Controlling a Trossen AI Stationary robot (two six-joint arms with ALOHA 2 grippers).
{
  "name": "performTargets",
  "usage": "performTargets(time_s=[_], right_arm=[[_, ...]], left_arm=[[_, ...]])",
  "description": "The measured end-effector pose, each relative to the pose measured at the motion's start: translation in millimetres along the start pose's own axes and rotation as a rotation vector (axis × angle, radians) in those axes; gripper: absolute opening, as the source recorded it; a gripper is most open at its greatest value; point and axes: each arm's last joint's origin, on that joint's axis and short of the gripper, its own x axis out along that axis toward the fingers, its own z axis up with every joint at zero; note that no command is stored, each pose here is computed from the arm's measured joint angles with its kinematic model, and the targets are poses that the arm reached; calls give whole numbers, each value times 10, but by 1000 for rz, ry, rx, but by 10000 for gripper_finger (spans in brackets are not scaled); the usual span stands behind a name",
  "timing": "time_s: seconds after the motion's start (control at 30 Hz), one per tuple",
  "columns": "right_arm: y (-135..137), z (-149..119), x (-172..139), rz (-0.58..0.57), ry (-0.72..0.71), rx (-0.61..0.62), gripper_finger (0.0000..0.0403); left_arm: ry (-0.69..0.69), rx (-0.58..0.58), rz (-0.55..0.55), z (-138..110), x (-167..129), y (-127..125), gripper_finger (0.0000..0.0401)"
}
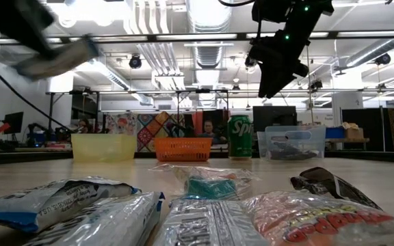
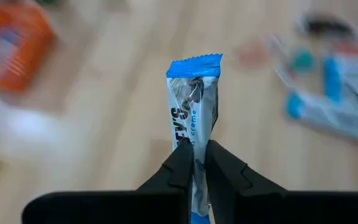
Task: Organize candy in baskets
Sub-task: Put the white chocolate into the orange bin
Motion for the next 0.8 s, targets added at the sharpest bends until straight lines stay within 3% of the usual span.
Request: performTargets(time_s=[0.27, 0.43, 0.6, 0.8], right_arm=[[1, 1, 0, 1, -1, -15, 155], [6, -1, -2, 2, -1, -20, 155], [10, -2, -3, 4, -1, -24, 155], [14, -3, -4, 5, -2, -24, 155]], left_arm=[[-118, 109, 175, 662, 308, 720, 11], [-118, 219, 163, 977, 607, 1295, 11], [-116, 261, 163, 1105, 884, 1929, 11], [-168, 195, 119, 1117, 1181, 2529, 11]])
